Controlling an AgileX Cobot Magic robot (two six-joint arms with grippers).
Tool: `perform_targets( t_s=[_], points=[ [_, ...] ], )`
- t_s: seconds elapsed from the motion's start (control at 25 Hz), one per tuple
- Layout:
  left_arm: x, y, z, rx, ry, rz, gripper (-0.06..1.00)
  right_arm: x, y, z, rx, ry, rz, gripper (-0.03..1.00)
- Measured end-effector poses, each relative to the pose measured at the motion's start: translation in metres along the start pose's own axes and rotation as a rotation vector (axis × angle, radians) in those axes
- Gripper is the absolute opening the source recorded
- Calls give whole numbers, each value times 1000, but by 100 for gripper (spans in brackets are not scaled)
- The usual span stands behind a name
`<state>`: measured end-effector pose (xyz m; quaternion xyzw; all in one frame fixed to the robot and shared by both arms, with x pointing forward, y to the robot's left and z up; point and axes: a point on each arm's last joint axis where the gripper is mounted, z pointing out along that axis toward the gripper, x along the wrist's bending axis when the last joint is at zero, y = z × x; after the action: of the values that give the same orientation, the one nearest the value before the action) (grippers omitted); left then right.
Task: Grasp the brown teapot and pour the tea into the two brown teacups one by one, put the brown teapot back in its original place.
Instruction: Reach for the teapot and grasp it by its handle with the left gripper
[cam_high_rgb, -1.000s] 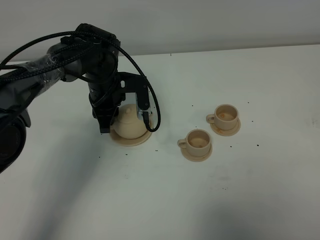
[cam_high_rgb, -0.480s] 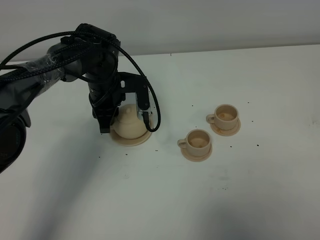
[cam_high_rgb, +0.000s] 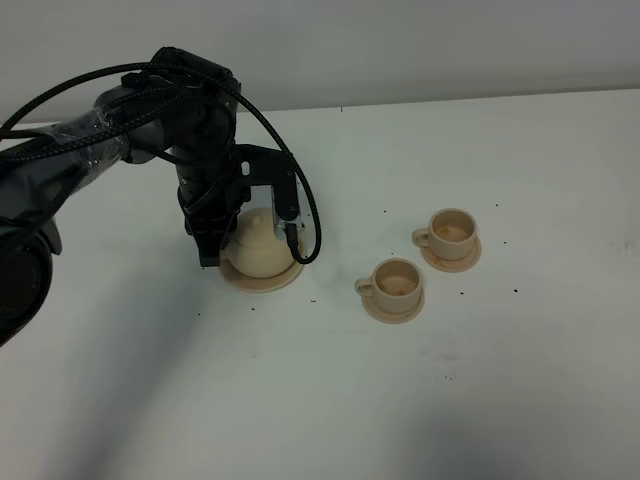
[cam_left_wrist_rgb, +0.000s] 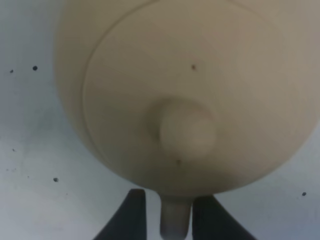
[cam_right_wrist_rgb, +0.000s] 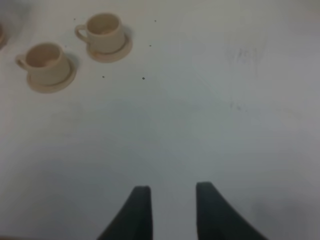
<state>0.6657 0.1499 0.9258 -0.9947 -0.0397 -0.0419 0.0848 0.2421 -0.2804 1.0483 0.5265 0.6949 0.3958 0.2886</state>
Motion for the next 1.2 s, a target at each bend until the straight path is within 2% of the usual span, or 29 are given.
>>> perform_targets(
  t_s=[0.56,1.2],
  points=[
    [-2,1,7,14,-28,3,23,0,0,0,0,0,0,23],
    [-1,0,3,10,-19,0,23,0,0,0,0,0,0,23]
  ],
)
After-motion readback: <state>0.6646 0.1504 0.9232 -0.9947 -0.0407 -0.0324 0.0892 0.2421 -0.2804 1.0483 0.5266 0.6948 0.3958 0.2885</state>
